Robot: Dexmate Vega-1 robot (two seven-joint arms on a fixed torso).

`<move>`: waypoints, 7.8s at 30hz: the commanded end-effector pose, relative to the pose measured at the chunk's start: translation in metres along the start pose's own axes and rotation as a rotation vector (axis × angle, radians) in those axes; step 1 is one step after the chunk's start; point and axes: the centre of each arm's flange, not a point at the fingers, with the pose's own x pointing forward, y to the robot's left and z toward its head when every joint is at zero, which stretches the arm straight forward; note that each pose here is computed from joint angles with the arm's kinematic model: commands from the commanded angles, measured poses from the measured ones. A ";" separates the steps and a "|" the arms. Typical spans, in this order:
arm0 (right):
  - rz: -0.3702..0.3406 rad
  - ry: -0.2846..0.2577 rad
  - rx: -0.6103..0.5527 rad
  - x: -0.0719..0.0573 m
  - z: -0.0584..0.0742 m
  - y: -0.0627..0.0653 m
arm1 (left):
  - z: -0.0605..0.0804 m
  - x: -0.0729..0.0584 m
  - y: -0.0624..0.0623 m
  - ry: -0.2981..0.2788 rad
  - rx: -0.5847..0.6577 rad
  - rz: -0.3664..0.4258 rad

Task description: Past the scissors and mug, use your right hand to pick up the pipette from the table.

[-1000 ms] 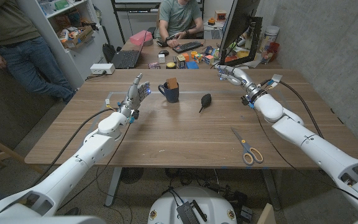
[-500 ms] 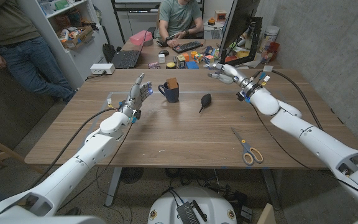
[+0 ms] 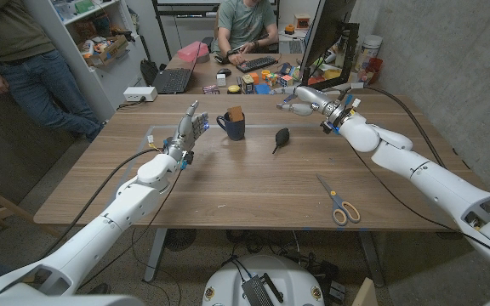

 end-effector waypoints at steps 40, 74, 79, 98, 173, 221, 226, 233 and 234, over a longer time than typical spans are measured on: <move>0.378 -0.089 -0.628 0.032 0.011 -0.001 | 0.001 -0.021 0.006 -0.006 0.009 0.024; 0.472 -0.098 -0.731 0.036 -0.003 0.029 | -0.001 -0.019 0.002 0.004 0.011 0.033; 0.481 -0.095 -0.726 0.040 -0.006 0.035 | -0.002 -0.019 0.002 0.013 0.014 0.035; 0.545 -0.088 -0.770 0.035 -0.020 0.044 | 0.000 -0.023 0.005 0.021 0.028 0.049; 0.532 -0.066 -0.724 0.032 -0.042 0.065 | -0.008 -0.020 0.005 0.043 0.026 0.066; 0.367 -0.082 -0.809 0.057 0.042 -0.071 | -0.013 -0.023 0.009 -0.010 -0.004 0.059; 0.356 -0.089 -0.841 0.062 0.052 -0.086 | -0.012 -0.026 0.011 -0.016 -0.005 0.062; 0.330 -0.084 -0.854 0.068 0.063 -0.105 | -0.011 -0.032 0.016 -0.019 -0.007 0.072; 0.325 -0.082 -0.860 0.069 0.065 -0.108 | -0.011 -0.032 0.016 -0.020 -0.007 0.073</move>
